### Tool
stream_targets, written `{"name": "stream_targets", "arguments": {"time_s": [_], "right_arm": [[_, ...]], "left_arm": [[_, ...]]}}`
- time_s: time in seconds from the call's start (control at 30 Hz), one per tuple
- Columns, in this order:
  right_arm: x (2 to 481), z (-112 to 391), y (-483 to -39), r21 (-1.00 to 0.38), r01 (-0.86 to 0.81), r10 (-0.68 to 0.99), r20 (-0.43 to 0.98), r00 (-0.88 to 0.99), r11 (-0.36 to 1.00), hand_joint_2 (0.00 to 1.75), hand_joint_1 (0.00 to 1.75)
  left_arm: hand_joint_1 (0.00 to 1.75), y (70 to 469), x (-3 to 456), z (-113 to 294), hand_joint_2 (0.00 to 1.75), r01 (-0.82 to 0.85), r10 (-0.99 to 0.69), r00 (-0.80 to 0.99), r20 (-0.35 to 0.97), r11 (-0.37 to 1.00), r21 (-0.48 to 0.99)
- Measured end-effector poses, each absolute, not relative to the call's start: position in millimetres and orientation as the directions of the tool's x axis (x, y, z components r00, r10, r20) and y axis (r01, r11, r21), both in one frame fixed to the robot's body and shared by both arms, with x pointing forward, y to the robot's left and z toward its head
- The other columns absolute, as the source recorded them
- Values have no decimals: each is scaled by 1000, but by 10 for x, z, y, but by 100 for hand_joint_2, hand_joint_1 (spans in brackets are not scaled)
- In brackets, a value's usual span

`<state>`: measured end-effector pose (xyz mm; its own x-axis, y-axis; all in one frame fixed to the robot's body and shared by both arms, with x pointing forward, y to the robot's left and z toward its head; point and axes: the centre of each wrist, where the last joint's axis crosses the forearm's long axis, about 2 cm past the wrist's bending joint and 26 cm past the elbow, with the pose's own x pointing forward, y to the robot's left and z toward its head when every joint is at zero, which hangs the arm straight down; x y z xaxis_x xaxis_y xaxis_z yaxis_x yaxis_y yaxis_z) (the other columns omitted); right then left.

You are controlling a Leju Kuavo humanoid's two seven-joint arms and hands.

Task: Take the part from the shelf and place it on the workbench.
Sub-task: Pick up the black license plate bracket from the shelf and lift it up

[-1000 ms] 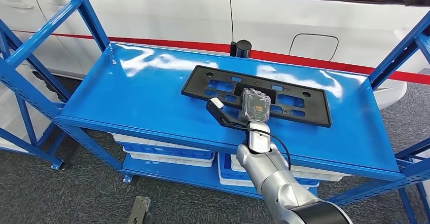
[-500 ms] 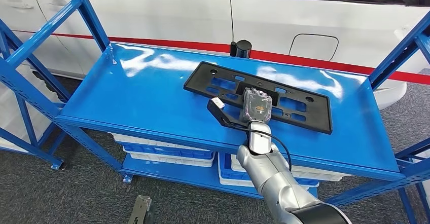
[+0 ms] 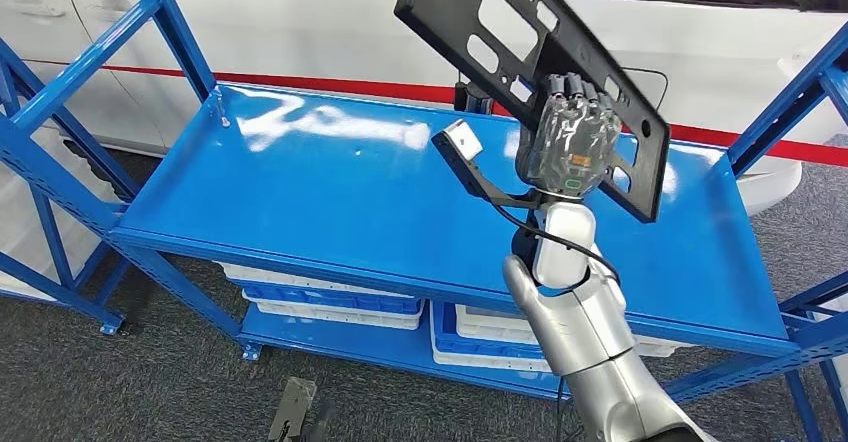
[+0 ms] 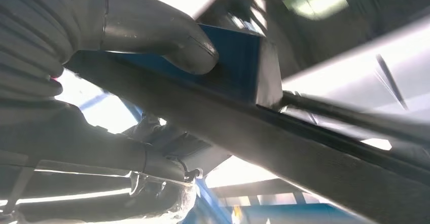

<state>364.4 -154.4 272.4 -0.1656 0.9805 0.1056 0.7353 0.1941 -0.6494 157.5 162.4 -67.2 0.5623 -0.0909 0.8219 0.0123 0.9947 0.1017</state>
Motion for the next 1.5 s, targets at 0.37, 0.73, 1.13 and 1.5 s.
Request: {"name": "stream_targets", "arguments": {"time_s": [0.37, 0.73, 1.13, 1.5], "right_arm": [[3514, 2939, -1919, -491, 842, 963, -28, -269, 221, 175, 175], [3510, 2934, -1992, -488, 847, 967, -25, -253, 209, 175, 175], [3596, 2982, -2061, -499, 818, 946, 10, -325, 287, 175, 175], [3980, 3093, -1953, -526, 693, 861, 182, -474, 493, 175, 175]], "left_arm": [[0, 1473, 1698, -586, 175, 83, -100, 512, 853, 994, 66], [0, 1464, 1714, -578, 175, 88, -102, 508, 856, 994, 66], [0, 1447, 1771, -554, 175, 102, -56, 595, 802, 995, -6], [0, 1678, 1804, -604, 175, 38, -65, 647, 760, 998, 53]]}}
